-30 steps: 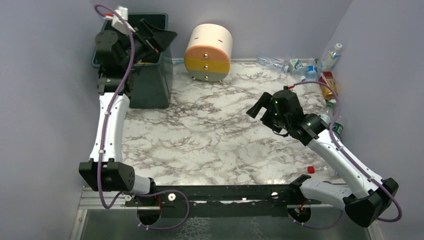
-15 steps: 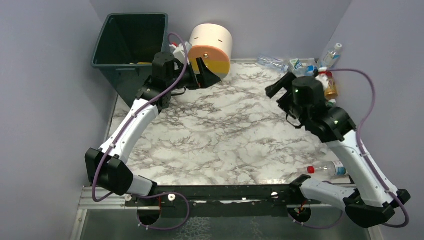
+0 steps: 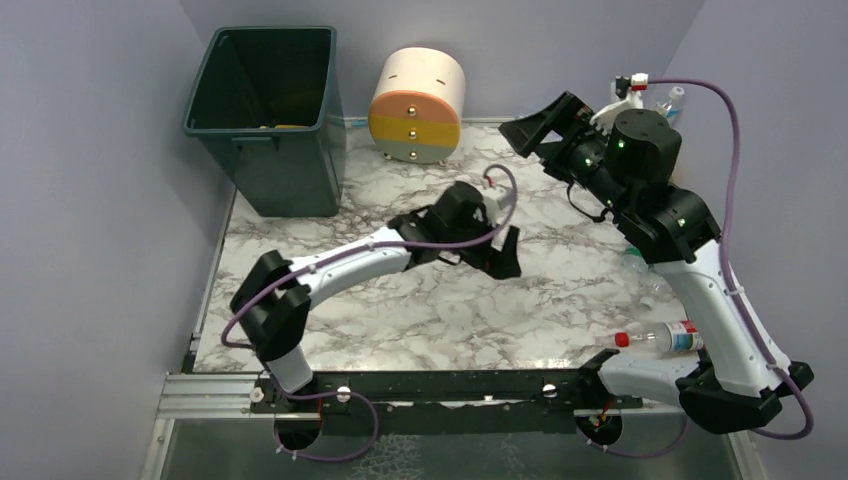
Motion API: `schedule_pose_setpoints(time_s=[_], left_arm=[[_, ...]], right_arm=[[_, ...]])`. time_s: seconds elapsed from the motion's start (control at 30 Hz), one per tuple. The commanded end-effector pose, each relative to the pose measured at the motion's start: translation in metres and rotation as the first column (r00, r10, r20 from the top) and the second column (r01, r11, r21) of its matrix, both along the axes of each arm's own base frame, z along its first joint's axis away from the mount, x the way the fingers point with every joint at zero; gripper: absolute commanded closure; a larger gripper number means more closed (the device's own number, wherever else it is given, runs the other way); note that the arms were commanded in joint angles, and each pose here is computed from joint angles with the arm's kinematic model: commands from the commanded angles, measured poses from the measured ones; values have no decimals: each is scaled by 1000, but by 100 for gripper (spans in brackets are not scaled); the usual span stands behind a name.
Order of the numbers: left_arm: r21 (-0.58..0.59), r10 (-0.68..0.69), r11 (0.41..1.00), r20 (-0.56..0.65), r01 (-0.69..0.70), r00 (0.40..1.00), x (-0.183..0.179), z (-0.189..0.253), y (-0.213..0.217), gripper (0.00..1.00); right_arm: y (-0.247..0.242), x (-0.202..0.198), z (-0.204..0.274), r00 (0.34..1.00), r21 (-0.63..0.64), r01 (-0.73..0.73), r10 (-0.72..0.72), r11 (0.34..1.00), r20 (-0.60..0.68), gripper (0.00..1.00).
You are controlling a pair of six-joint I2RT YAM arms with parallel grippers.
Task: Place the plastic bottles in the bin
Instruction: Pick up the plastic bottle from the corner of the board.
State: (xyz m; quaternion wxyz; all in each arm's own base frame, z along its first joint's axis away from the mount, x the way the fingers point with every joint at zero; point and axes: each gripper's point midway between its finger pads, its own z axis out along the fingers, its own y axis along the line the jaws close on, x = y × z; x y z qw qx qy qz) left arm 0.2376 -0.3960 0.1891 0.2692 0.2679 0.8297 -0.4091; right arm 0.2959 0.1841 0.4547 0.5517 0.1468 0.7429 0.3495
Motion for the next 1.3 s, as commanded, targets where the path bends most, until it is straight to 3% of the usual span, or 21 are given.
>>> schedule_pose_setpoints(time_s=[0.0,0.27,0.53,0.83,1.07,1.27], left_arm=[[15,-110,994,125,109,986,-23,-11,-62,1],[3,-284,958,144,287,948,-69,-61,-149,1],[-77,-373,915,214,396,903,-91,-84,-203,1],[-155,-398,881,268,447,878,-102,-92,-237,1],[-154,-467,844,264,514,844,-133,-98,-254,1],[-162,-480,837,241,522,844,-142,-113,-265,7]], right_arm=[[38,-19,27,969,66,-235,229,970,89,0],[71,-41,24,893,101,-445,432,890,123,0],[83,-54,10,848,118,-528,515,841,125,1],[86,-60,-13,835,140,-551,545,823,83,1],[86,-65,-26,830,158,-557,554,815,70,1],[81,-68,-33,838,162,-545,542,823,63,1]])
